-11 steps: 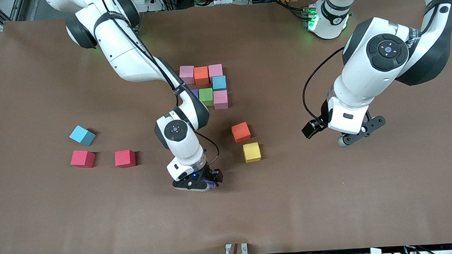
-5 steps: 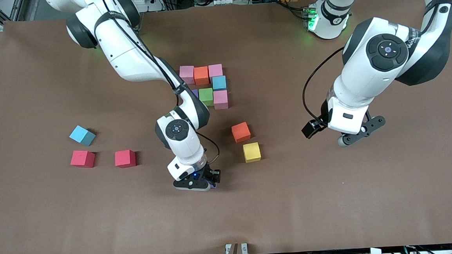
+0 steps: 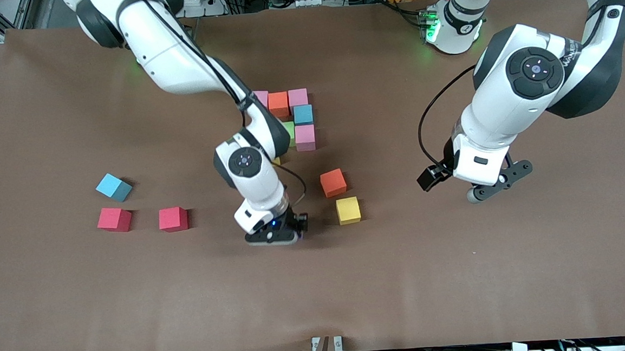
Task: Form number 2 with 11 blocks
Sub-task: 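Carry the purple cube with the right gripper to the cube cluster, then lower the purple cube with the right gripper beside the yellow cube and release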
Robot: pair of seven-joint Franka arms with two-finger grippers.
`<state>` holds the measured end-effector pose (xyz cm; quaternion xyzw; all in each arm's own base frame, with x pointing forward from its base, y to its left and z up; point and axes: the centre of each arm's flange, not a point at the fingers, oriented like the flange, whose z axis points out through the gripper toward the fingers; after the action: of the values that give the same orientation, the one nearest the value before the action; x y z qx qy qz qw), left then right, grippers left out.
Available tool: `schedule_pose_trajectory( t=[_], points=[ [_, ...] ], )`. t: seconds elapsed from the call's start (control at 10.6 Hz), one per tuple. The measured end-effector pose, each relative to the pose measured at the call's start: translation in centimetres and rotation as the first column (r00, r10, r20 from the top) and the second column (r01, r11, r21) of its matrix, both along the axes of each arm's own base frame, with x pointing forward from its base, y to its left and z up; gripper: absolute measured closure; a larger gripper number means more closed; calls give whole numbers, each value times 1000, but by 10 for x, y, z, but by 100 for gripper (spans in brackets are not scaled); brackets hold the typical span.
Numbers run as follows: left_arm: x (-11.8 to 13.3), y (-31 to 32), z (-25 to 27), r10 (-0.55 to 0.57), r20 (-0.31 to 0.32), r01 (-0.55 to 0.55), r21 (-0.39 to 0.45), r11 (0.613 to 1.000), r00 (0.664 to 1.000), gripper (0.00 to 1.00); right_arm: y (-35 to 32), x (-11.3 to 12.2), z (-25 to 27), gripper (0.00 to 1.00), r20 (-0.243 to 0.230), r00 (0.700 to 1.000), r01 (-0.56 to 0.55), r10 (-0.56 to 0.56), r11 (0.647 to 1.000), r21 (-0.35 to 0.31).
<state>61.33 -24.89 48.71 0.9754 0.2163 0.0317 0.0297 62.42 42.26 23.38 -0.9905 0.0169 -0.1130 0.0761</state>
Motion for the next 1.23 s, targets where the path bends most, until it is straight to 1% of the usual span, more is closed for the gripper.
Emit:
schedule_pose_trajectory(
  t=[0.19,0.28,0.38,0.47,0.66,0.85,1.04,1.23],
  points=[
    [0,0,0,0,0,0,0,1000,1000,0,-15,-32,1,47,-54,996,-75,73,997,-27],
    [0,0,0,0,0,0,0,1000,1000,0,-28,-45,4,47,-75,991,-112,109,993,-36],
    [0,0,0,0,0,0,0,1000,1000,0,-40,-58,5,47,-95,985,-146,141,988,-45],
    [0,0,0,0,0,0,0,1000,1000,0,-50,-71,3,47,-101,981,-173,168,984,-49],
    [0,0,0,-1,0,1,0,1000,1000,0,-59,-103,-10,47,-88,974,-212,208,976,-41],
    [0,0,0,-1,-1,1,0,1000,1000,0,-55,-129,-23,47,-82,968,-239,236,971,-25],
    [0,0,0,-1,-1,1,0,1000,1000,0,-55,-138,-25,47,-56,968,-246,245,969,-12],
    [0,0,0,-1,-1,1,0,1000,1000,0,-55,-139,-25,47,-51,967,-249,249,968,-11]
  ],
)
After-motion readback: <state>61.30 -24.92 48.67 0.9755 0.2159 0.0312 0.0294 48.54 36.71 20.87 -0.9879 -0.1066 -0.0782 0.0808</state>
